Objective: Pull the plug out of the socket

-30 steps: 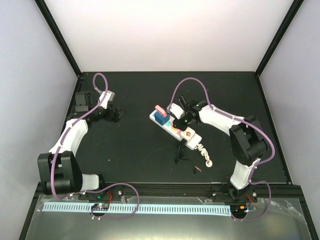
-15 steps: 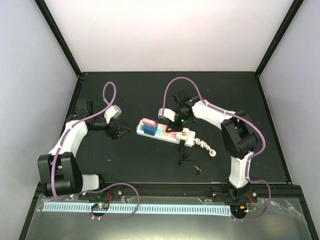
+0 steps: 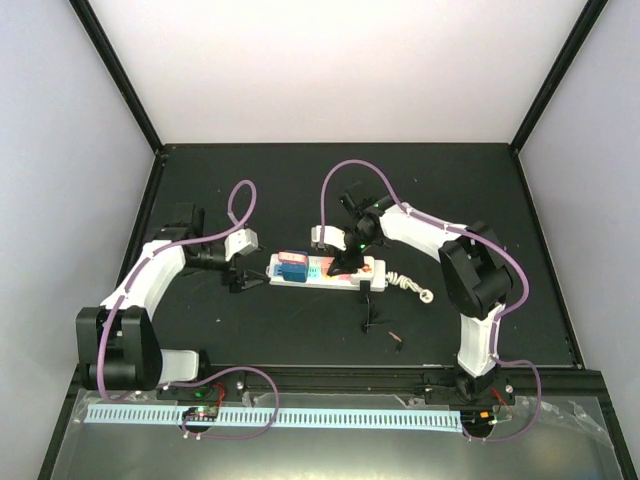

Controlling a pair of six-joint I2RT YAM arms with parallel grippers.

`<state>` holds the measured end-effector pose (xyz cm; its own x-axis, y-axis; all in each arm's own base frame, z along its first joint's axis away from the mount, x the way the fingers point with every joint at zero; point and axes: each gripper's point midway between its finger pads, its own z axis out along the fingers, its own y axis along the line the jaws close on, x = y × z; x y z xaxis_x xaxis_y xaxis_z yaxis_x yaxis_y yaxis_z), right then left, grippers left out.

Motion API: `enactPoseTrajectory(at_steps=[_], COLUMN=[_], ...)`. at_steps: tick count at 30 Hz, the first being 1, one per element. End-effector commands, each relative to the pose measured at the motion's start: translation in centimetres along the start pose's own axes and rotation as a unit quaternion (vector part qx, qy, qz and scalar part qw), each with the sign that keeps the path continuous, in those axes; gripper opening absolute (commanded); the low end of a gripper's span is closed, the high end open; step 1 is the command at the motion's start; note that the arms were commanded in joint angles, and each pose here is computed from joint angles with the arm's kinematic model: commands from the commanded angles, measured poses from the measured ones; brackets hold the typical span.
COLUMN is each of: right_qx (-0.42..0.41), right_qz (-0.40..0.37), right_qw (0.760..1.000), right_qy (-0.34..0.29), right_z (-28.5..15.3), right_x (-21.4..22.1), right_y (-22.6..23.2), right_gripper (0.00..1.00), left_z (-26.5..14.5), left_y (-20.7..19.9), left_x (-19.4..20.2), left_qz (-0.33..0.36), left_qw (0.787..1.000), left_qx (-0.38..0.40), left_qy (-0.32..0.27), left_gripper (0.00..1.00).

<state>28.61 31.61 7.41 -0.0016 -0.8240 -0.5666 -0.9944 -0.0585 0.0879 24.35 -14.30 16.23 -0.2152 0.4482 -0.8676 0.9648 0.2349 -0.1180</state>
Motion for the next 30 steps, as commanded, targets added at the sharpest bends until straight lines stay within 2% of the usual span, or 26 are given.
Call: enactPoseTrajectory(at_steps=[1, 4, 10, 19, 30], right_qx=[0.016, 0.038, 0.040, 0.043, 0.081], right_qz=[-0.027, -0.035, -0.037, -0.020, -0.011], right_qw=[0.998, 0.996, 0.987, 0.967, 0.958], right_qy=[-0.046, -0.073, -0.152, -0.252, -0.274], right_z=[-0.9, -1.7, -3.5, -4.5, -1.8], right_x=[-2.1, -3.1, -6.4, -9.4, -8.9], right_y=[0.0, -0.2, 0.3, 1.2, 1.0], right_gripper=[0.71, 0.82, 0.93, 1.00, 1.00], left_z=[0.1, -0.1, -0.2, 0.2, 3.2], left_y=[0.3, 0.5, 0.3, 0.2, 0.5], left_x=[-1.1, -1.5, -2.2, -2.9, -2.2], left_qz=[0.060, 0.072, 0.080, 0.147, 0.173], left_qw=[0.998, 0.997, 0.996, 0.988, 0.985], left_qx=[-0.010, -0.021, -0.029, -0.040, 0.003], left_qy=[-0.009, -0.012, -0.019, -0.014, 0.005], left_gripper=[0.91, 0.91, 0.88, 0.86, 0.73])
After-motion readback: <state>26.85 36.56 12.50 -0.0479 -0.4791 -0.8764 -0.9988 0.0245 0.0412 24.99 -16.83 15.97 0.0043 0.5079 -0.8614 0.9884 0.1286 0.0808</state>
